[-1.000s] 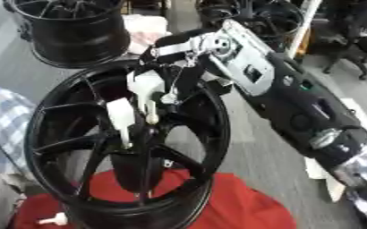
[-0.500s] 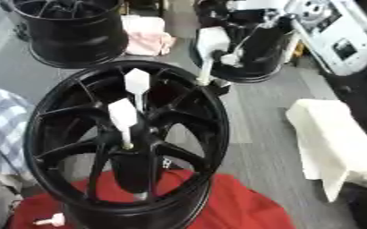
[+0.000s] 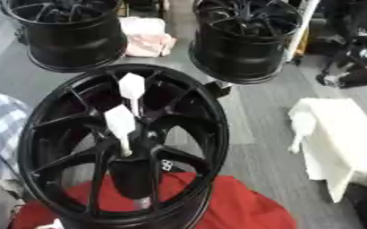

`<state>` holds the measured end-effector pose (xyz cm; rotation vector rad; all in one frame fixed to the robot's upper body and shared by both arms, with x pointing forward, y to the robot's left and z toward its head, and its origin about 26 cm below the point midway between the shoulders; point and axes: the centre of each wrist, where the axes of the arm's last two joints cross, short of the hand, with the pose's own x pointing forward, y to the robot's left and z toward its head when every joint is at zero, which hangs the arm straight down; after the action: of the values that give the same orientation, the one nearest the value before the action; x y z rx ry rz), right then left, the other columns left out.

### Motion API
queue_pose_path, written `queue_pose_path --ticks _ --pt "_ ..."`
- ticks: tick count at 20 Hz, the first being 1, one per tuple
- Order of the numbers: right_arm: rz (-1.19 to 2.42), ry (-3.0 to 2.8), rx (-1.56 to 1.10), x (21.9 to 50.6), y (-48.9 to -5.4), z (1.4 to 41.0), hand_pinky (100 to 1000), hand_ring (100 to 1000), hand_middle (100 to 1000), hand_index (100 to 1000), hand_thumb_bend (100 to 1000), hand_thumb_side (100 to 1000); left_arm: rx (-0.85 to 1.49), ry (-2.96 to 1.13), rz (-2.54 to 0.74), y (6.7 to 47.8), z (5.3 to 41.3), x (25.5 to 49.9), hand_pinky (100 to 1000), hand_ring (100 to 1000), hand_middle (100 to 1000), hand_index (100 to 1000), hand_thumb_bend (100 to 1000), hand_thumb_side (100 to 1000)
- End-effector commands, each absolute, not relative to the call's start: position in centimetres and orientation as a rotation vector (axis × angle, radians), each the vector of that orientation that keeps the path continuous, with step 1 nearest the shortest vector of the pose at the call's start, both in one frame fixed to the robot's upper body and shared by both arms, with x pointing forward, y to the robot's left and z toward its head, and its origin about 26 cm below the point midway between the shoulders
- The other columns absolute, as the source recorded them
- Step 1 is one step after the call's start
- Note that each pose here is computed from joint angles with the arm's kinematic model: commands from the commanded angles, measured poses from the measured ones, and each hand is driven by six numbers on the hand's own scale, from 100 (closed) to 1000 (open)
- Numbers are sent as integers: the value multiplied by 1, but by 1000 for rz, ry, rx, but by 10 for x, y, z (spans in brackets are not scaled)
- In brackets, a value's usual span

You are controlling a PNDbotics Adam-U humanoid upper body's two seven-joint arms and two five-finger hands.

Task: Pull the pin out of the wheel hub.

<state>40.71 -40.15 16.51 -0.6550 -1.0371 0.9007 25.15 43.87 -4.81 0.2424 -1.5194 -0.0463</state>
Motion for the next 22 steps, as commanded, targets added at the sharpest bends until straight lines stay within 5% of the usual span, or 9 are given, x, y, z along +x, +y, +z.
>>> queue_pose_path --ticks 1,7,22 --pt "763 -1070 -680 399 -404 157 822 814 798 889 275 496 269 -1548 -71 448 -35 257 713 653 603 744 439 683" --pt "560 -1279 -587 364 -395 115 743 715 695 829 119 430 227 -1546 -103 438 -36 263 712 653 603 744 439 682" --pt "293 -1536 -285 338 -306 8 721 669 647 807 100 420 202 -1559 -117 436 -34 269 712 655 604 744 440 683"
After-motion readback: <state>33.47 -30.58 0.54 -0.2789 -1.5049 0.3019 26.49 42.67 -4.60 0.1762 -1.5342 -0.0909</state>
